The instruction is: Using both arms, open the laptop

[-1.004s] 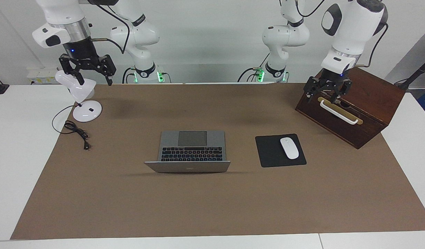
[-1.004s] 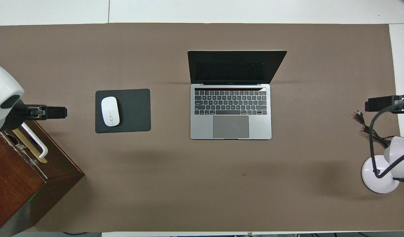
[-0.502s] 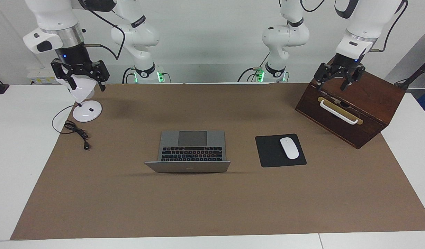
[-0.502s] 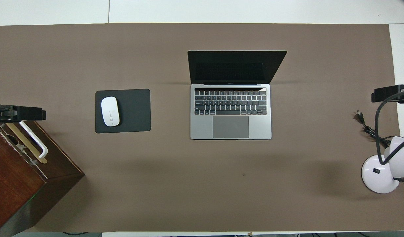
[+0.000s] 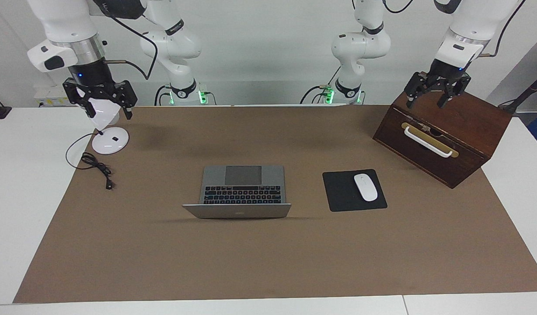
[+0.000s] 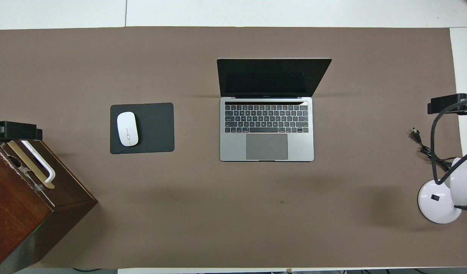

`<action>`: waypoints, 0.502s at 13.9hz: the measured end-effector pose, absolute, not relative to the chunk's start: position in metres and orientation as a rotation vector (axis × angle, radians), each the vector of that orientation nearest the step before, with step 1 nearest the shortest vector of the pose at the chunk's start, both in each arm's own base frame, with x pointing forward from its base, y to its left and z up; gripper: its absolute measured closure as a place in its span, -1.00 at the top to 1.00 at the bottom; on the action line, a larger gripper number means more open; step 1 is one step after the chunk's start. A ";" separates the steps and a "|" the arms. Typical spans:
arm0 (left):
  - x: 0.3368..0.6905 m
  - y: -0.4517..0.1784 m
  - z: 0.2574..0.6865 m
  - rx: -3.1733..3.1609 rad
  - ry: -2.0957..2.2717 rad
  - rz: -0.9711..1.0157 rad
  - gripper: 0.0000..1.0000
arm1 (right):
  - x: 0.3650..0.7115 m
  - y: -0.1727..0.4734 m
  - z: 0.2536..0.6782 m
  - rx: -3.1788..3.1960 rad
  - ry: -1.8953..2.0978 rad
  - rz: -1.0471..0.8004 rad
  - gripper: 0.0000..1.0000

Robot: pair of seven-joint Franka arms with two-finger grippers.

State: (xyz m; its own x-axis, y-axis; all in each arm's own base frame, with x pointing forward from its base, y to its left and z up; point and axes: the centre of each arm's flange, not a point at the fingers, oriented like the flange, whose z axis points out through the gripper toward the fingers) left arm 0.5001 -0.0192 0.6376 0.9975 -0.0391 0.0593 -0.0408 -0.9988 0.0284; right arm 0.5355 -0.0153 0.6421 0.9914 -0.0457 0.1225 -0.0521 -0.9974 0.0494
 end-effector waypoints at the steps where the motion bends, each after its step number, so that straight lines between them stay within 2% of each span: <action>1: 0.499 -0.019 0.635 3.111 -0.063 0.064 1.00 | 0.536 -0.015 0.640 3.083 -0.074 0.180 1.00; 7: 0.495 -0.019 0.619 3.112 -0.064 -0.035 1.00 | 0.529 0.001 0.628 3.091 -0.035 0.035 1.00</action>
State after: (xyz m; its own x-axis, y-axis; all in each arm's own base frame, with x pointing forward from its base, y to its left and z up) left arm 0.4946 -0.0195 0.6192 0.9989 -0.0412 -0.0222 -0.0406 -0.9988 0.0291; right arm 0.5290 0.0007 0.6277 0.9995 -0.0218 0.0232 -0.0230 -0.9985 0.0502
